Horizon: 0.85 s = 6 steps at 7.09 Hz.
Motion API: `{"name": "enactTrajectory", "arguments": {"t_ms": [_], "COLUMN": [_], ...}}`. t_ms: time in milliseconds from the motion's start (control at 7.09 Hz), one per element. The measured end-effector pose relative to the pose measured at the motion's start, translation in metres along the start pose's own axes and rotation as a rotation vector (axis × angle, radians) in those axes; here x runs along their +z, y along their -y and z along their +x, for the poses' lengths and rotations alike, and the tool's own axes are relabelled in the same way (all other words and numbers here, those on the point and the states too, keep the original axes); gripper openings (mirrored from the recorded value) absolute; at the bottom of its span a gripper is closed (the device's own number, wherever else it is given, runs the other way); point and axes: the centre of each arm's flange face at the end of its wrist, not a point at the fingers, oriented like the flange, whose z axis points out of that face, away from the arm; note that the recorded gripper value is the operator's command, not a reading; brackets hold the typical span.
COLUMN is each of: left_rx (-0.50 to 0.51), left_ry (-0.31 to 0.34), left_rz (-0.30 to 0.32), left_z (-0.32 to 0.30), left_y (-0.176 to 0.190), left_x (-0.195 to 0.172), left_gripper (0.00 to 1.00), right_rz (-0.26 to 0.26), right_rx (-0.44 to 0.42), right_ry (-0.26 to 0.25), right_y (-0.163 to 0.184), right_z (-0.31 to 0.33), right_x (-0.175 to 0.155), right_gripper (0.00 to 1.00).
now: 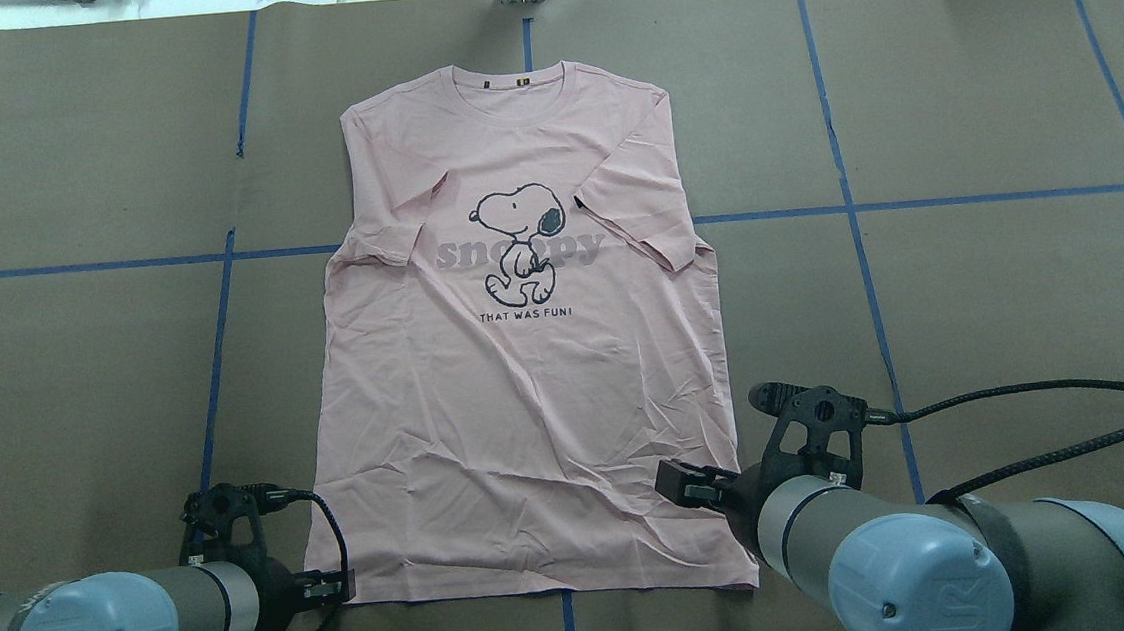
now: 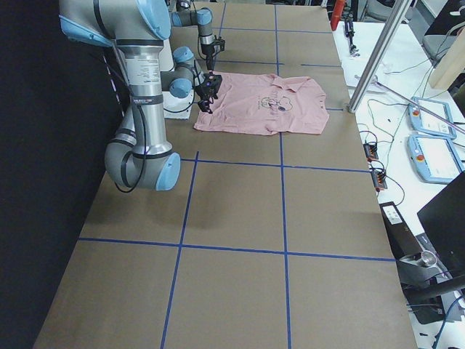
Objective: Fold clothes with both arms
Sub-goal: 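Close both grippers on the hem corners, adjusting the right grip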
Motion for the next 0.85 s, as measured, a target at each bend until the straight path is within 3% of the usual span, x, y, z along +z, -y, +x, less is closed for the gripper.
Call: {"name": "enactTrajectory", "arguments": {"t_ms": [141,423,564,705,846], "left_rx": [0.000,0.001,0.000,-0.001,-0.003], "left_ry": [0.001,0.002,0.003,0.003,0.001], "left_rz": [-0.001,-0.002,-0.002,-0.001,-0.001], "left_z": [0.000,0.000,-0.001,-0.001,0.000], "left_y": [0.000,-0.001,-0.001,-0.001,0.000], "left_x": [0.000,0.000,0.000,0.000,-0.002], "left_gripper": [0.18,0.00,0.00,0.00,0.00], "right_rz": [0.000,-0.001,-0.002,-0.002,0.001], "right_rx": [0.000,-0.001,-0.002,-0.006,-0.008], "right_ry": [0.000,0.000,0.000,0.001,-0.002], "right_y": [0.000,-0.001,-0.002,-0.006,-0.017], "right_z": [0.000,0.000,0.000,0.000,0.000], "right_x": [0.000,0.000,0.000,0.000,0.002], "right_gripper": [0.94,0.94,0.88,0.72,0.62]}}
